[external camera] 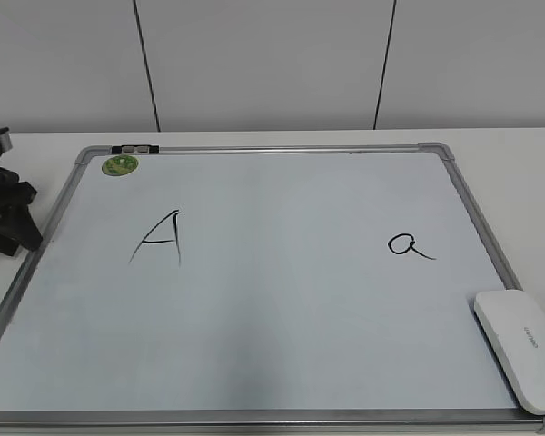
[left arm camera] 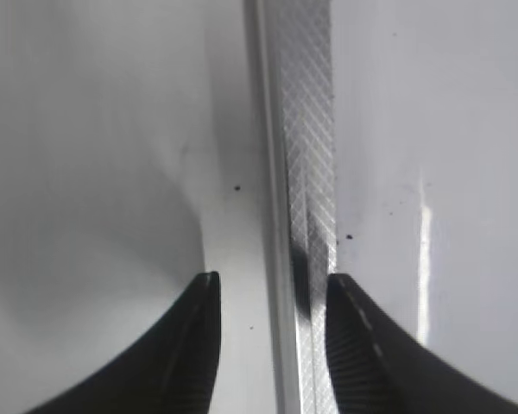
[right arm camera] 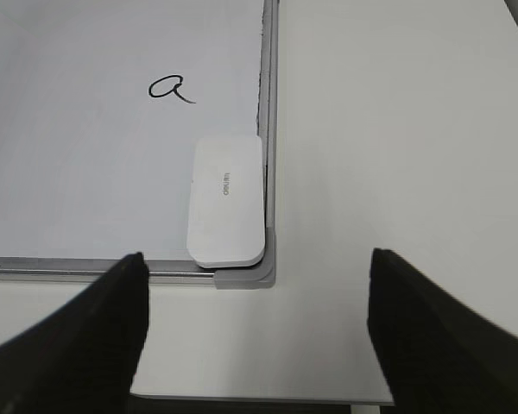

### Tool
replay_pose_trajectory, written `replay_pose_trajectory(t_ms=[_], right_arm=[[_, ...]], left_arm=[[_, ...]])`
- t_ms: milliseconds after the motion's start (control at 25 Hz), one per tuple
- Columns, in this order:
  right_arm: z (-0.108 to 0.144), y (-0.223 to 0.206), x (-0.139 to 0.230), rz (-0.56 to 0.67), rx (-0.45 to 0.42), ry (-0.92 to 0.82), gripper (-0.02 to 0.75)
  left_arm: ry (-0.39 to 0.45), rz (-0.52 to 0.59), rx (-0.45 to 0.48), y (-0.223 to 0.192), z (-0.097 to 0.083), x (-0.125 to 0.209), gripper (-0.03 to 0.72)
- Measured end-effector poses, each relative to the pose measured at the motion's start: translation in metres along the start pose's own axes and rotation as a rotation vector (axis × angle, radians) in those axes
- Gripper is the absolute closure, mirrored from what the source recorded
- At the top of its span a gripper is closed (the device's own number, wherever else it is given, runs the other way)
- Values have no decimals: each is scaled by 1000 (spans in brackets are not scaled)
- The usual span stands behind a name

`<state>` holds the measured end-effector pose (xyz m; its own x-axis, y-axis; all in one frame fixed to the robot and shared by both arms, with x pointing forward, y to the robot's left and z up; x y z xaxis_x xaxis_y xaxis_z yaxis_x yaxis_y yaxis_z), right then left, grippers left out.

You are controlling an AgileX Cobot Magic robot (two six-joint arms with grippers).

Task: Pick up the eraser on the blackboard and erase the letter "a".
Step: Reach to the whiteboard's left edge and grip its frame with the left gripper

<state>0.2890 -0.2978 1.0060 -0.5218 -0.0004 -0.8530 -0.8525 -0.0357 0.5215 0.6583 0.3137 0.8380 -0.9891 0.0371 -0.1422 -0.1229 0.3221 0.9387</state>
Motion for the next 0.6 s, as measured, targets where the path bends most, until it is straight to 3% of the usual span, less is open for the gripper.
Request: replay_pose_trajectory(t_ms=[600], right_arm=[[0,0,0,0,0,0,151]], left_arm=[[17,3,22,-5,-1,0,414]])
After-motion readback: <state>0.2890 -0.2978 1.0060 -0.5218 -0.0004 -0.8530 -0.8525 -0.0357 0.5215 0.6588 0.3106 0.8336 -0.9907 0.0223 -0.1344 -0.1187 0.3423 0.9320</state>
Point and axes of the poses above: a point on each arm's last joint axis where the gripper is mounted, y pointing back along that axis away from the gripper, z along the wrist's bending axis when the last joint is at zero, x = y × z, the point moved 7 cm from there along -y, pointing out along that axis toward the gripper, and after that the axes turned 2 degrees about -y, right-handed, at the moved point
